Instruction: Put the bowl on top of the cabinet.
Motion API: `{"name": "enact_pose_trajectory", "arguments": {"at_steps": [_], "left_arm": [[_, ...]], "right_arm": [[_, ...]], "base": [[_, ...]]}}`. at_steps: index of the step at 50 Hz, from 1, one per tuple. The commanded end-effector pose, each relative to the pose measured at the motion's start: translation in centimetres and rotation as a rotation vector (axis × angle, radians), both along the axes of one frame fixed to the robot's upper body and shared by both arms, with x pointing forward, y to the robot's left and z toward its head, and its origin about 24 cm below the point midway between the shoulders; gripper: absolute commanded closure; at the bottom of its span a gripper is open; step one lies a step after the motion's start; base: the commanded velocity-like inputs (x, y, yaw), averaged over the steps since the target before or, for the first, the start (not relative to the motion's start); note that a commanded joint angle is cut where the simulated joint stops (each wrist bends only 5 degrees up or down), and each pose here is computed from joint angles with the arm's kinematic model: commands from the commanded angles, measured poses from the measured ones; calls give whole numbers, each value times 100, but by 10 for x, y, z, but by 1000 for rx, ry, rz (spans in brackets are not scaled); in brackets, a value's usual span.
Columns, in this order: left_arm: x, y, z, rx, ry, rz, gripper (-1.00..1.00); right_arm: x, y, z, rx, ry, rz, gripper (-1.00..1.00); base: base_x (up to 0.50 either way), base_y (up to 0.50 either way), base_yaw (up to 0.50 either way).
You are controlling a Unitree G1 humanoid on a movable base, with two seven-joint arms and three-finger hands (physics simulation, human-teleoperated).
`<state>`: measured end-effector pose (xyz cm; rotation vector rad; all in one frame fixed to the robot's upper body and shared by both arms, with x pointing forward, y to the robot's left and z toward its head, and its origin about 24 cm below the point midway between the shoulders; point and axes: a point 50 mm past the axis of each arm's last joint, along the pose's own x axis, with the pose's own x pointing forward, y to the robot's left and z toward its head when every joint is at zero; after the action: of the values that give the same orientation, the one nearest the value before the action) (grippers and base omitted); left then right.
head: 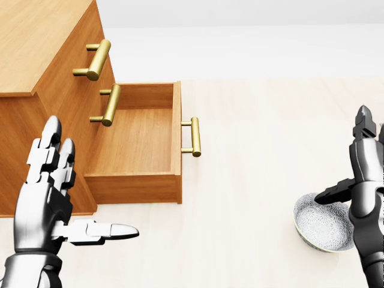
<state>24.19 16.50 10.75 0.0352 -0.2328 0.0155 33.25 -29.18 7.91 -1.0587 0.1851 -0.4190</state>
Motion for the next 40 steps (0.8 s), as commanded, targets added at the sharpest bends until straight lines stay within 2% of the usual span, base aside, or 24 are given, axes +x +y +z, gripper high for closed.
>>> {"name": "enact_pose_trajectory", "arguments": {"at_steps": [1,17,40], "left_arm": [[0,-1,-3,0,11,-2,-100],[-1,-1,-2,1,7,-4,-100],[-1,-2,-1,2,3,-6,-100]], "right_arm": [[3,-5,-14,-17,41,-59,-100],[3,-12,-26,-24,95,-124,-100],[-1,-12,-39,-26,134,-135,-100]], "base": [[0,0,0],[0,0,0],[0,0,0]]}}
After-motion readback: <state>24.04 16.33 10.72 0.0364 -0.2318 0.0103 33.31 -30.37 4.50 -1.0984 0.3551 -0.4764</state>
